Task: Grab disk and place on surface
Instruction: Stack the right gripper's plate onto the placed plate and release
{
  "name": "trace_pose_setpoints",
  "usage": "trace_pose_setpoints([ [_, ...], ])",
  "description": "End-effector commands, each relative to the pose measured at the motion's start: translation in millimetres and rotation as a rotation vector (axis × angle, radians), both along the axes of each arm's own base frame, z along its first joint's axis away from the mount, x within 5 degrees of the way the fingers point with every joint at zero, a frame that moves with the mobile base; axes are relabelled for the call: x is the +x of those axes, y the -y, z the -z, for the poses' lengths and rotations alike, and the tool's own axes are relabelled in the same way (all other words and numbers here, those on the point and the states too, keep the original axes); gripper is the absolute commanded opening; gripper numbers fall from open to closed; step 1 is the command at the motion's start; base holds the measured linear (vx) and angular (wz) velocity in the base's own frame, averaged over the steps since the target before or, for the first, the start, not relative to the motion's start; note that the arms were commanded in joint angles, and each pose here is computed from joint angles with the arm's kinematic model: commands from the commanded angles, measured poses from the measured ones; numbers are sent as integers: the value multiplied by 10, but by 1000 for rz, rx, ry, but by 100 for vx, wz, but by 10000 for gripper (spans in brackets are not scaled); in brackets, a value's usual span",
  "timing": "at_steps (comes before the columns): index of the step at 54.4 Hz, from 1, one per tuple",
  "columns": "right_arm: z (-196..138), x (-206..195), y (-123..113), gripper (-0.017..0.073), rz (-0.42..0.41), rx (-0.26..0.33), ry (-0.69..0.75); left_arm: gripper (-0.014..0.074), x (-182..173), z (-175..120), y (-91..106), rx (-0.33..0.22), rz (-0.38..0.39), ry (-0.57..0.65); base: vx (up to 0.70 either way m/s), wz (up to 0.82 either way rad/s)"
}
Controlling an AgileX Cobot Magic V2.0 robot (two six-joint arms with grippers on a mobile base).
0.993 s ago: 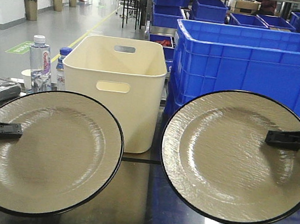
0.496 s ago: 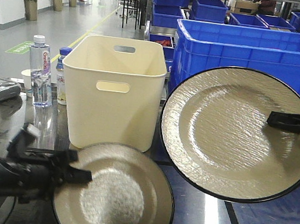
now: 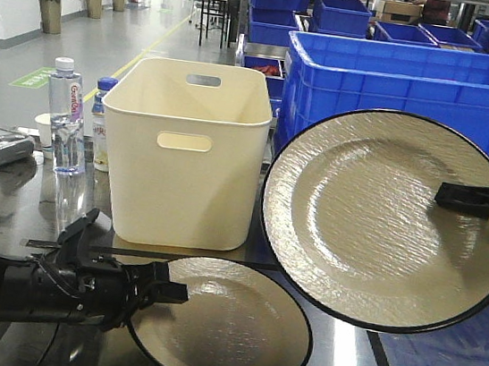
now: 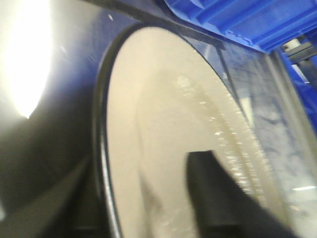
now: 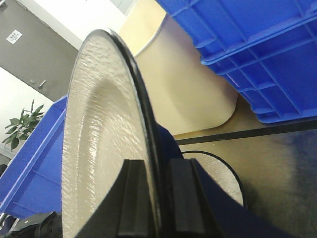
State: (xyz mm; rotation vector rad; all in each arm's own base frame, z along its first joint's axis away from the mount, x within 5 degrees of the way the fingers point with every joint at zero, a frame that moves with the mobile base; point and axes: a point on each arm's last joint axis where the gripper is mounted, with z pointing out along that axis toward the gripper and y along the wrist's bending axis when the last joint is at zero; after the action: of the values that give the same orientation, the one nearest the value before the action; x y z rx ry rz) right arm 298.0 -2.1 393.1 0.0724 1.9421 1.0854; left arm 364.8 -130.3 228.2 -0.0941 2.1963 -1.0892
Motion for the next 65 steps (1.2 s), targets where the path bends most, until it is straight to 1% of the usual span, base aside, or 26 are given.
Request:
trace_pose_setpoints([
  [1, -300, -89, -34, -9, 9, 106, 103, 569, 6, -302, 12, -22, -8, 108, 0, 0],
  [7, -297, -81, -28, -9, 21, 100, 104, 591, -4, -335, -40, 60, -20, 142, 0, 0],
  [12, -276, -50, -39, -9, 41, 82, 101, 585, -50, -481, -156, 117, -17, 202, 0, 0],
  [15, -246, -16, -69, -9, 46, 69, 95, 580, -104, -617, -261, 161, -7, 255, 0, 0],
  [19, -183, 53, -149, -9, 28, 57, 85, 568, -222, -840, -396, 212, 11, 331, 0, 0],
  [23, -83, 145, -259, -9, -5, 53, 61, 546, -398, -1102, -517, 246, 28, 409, 0, 0],
  [26, 14, 236, -361, -9, -22, 60, 32, 510, -545, -1293, -595, 262, 26, 460, 0, 0],
  [28, 82, 294, -431, -9, -31, 63, 13, 475, -675, -1443, -653, 280, 18, 501, 0, 0],
  [31, 195, 386, -552, -9, -41, 66, -19, 391, -827, -1601, -707, 292, -1, 539, 0, 0],
  [35, 342, 490, -716, -8, -46, 62, -55, 227, -1047, -1798, -765, 327, -25, 599, 0, 0],
  [37, 414, 530, -804, -3, -55, 50, -66, 124, -1134, -1866, -783, 342, -33, 622, 0, 0],
  [39, 497, 573, -889, 4, -65, 34, -76, 41, -1208, -1922, -791, 358, -39, 645, 0, 0],
  [41, 560, 598, -983, 17, -77, 18, -79, -10, -1272, -1967, -794, 369, -41, 663, 0, 0],
  [47, 729, 662, -1184, 88, -84, -2, -112, -10, -1407, -2062, -796, 373, -46, 703, 0, 0],
  [52, 851, 699, -1295, 190, -90, -16, -138, -8, -1439, -2076, -789, 370, -36, 708, 0, 0],
  [56, 912, 720, -1329, 283, -93, -27, -148, -8, -1446, -2071, -779, 366, -23, 703, 0, 0],
  [60, 927, 726, -1326, 397, -102, -62, -121, -8, -1447, -2067, -779, 352, -27, 688, 0, 0],
  [65, 916, 733, -1310, 527, -112, -130, -51, -8, -1445, -2061, -782, 345, -34, 672, 0, 0],
])
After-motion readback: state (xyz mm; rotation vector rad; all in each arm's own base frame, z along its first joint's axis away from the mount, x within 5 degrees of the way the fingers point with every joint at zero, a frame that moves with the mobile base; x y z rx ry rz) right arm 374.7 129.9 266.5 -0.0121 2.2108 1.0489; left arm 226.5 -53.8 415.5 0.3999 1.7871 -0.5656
